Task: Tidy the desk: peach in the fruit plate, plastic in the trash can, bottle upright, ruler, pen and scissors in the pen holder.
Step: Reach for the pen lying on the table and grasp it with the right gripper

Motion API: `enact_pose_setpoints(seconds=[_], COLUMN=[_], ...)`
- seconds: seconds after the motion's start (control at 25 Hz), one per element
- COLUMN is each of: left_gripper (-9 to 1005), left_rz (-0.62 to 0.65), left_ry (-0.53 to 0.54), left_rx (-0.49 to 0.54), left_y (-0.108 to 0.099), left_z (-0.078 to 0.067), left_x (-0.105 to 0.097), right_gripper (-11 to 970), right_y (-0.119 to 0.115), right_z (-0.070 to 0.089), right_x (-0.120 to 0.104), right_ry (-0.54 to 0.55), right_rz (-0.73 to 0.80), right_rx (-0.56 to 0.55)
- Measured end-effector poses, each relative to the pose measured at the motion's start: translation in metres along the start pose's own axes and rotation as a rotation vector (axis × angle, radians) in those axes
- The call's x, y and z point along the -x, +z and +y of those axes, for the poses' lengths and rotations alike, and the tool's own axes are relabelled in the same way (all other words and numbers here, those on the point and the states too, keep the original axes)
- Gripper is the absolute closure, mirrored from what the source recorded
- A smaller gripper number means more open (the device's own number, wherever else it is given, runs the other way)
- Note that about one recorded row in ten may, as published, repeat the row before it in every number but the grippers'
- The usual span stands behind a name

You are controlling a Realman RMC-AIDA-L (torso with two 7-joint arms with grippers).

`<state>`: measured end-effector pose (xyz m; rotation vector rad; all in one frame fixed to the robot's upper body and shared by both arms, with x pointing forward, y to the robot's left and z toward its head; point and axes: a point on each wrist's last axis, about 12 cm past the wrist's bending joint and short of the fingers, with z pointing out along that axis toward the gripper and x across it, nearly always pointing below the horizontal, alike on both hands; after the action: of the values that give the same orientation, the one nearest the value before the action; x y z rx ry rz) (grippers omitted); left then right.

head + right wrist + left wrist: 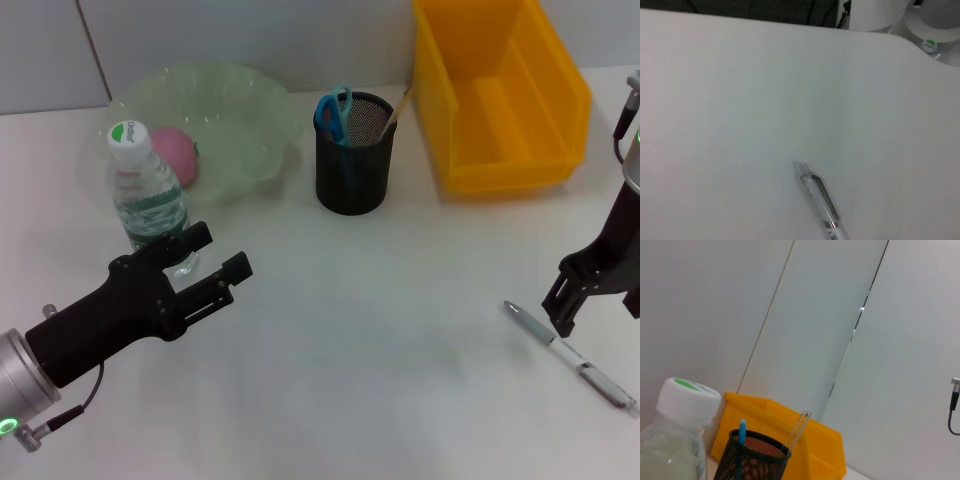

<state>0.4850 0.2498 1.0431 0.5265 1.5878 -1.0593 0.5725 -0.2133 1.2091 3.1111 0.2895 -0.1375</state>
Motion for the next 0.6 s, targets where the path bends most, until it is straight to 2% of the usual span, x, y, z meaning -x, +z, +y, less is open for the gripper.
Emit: enact_pose_setpoints(seconds=[0.32,0.6], left_gripper=[211,212], left_rz=[-0.003,-0.001], left_ry=[-0.007,-0.010], left_rx=[0.002,0.004], left_y=[0.000,-0.001], left_z=[-0.001,-0.002], left_x=[-0.002,-0.003], right_gripper=[163,163], right_y=[0.008,0.014], right_z=[0.001,-0.001], right_x=[-0.005,-0.005], right_ry=[-0.073,-0.089], right_rz=[-0.006,-0.020], right_rx=[0.004,0.010])
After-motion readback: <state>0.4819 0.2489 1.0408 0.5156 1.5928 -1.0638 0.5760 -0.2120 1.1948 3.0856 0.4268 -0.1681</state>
